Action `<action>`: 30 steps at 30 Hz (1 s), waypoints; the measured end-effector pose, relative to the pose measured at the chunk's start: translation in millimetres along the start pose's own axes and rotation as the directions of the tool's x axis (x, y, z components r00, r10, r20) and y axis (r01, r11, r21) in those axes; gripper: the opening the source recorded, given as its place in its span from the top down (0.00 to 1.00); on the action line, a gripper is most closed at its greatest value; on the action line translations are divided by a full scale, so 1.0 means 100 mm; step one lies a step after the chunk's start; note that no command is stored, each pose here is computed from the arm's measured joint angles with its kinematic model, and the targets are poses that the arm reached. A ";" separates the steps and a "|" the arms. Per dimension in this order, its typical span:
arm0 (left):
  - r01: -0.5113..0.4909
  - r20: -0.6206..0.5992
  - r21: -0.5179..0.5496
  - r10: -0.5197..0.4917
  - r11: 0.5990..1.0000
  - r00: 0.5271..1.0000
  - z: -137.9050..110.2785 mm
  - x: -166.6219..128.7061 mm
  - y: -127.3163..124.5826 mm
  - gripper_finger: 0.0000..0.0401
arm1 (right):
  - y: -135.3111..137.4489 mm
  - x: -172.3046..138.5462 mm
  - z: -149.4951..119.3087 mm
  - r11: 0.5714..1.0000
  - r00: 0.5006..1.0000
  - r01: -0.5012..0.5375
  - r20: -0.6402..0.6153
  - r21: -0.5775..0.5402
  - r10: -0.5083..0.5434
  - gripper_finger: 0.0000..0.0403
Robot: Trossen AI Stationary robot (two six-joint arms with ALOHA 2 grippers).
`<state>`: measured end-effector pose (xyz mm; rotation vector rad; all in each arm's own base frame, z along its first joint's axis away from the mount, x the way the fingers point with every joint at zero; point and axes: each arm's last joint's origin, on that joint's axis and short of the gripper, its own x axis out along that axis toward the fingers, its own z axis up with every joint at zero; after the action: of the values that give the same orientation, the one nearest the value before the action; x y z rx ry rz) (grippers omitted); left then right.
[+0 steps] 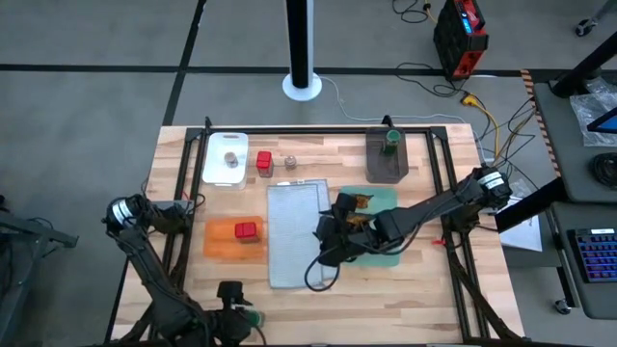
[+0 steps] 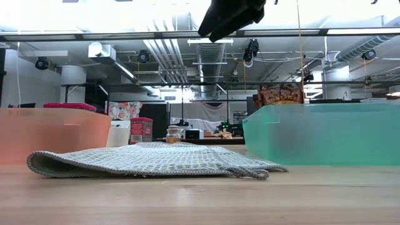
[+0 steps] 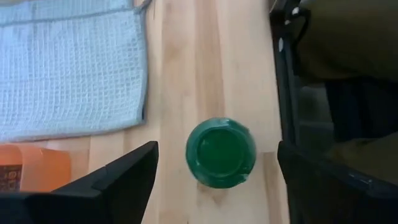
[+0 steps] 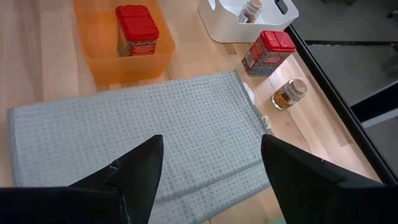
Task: Sort spices by type
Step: Put the green seasoning bottle into the black bin
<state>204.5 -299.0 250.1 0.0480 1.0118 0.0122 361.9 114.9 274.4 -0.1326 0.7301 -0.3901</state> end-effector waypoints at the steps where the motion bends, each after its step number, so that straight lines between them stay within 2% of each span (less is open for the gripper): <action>1: 0.002 -0.005 -0.004 -0.002 1.000 1.000 -0.01 0.02 0.00 0.22 | 0.01 -0.01 0.00 1.000 1.000 -0.002 0.001 -0.001 0.002 0.34; 11: 0.045 0.008 -0.038 -0.045 0.998 0.999 -0.04 0.10 -0.02 0.22 | 0.02 -0.01 -0.01 1.000 1.000 -0.005 0.001 -0.017 0.005 0.31; 18: 0.022 0.011 -0.052 -0.021 0.998 1.000 -0.09 0.19 0.02 0.22 | 0.02 -0.01 -0.01 1.000 1.000 -0.004 0.001 -0.018 0.005 0.34; 22: 0.041 0.016 -0.070 -0.040 0.997 0.999 -0.11 0.28 0.08 0.22 | 0.02 -0.01 -0.01 1.000 1.000 -0.005 0.001 -0.025 0.005 0.35; 30: 0.153 0.023 -0.140 -0.151 0.978 0.988 -0.19 0.39 0.17 0.34 | 0.02 -0.02 -0.01 0.999 1.000 -0.006 0.001 -0.034 0.006 0.33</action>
<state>209.0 -280.5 207.9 -0.1592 0.9978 -0.0562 360.9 117.8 274.2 -0.1625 0.7362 -0.3725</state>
